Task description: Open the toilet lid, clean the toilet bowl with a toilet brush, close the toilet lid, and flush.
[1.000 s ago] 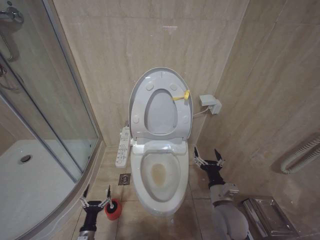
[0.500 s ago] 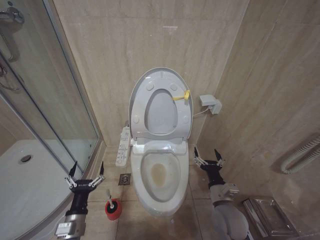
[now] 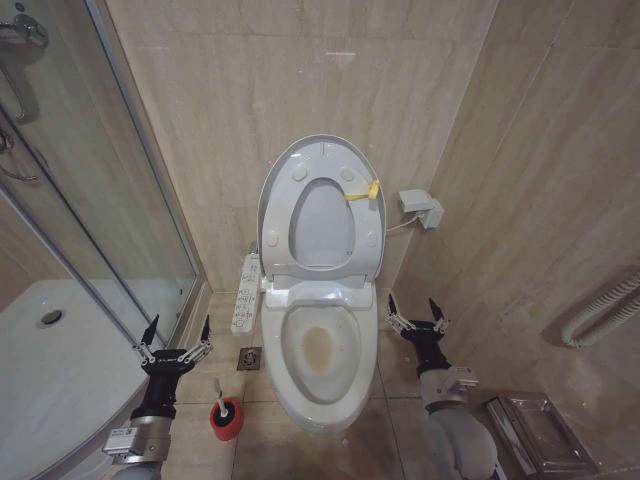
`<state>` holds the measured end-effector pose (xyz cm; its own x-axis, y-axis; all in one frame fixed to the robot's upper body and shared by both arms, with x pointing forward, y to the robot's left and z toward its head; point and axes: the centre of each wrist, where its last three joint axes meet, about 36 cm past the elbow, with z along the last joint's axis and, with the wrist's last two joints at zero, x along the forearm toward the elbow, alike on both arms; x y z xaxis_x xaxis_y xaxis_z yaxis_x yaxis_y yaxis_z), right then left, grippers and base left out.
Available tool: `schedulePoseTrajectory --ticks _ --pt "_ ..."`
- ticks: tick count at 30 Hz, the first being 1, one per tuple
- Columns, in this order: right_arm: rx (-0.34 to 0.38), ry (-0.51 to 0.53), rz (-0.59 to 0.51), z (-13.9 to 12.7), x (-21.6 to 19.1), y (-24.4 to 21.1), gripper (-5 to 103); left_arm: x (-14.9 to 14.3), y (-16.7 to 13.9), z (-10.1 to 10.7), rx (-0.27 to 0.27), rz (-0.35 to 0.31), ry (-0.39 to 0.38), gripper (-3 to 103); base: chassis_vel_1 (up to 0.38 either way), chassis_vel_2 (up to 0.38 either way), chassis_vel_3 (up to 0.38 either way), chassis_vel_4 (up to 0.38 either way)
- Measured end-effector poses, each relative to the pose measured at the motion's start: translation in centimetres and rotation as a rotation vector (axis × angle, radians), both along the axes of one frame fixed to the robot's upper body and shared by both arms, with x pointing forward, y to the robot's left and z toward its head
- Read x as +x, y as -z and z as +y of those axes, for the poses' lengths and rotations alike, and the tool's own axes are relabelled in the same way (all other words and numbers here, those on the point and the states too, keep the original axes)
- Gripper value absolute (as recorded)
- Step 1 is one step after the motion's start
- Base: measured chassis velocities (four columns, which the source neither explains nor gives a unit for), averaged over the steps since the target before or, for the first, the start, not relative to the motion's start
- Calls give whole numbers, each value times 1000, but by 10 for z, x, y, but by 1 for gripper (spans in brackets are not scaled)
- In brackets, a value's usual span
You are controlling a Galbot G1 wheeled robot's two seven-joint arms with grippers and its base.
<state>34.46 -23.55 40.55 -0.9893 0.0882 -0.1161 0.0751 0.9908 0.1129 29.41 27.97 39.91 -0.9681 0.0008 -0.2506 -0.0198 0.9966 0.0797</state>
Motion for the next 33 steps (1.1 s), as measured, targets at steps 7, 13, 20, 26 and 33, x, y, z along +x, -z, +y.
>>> schedulePoseTrajectory --ticks 7,13,20,26,33 --pt "0 0 0 0 0 0 100 7 -2 -12 -26 18 30 100 0 0 0 0" --pt "0 0 0 0 0 0 100 10 -3 -19 -56 23 34 100 0 0 0 0" --pt "0 0 0 0 0 0 100 10 2 -27 -50 31 44 100 0 0 0 0" --pt "0 0 0 0 0 0 100 11 3 -28 -45 28 47 100 0 0 0 0" --pt "0 0 0 0 0 0 100 11 3 -28 -44 27 48 100 0 0 0 0"
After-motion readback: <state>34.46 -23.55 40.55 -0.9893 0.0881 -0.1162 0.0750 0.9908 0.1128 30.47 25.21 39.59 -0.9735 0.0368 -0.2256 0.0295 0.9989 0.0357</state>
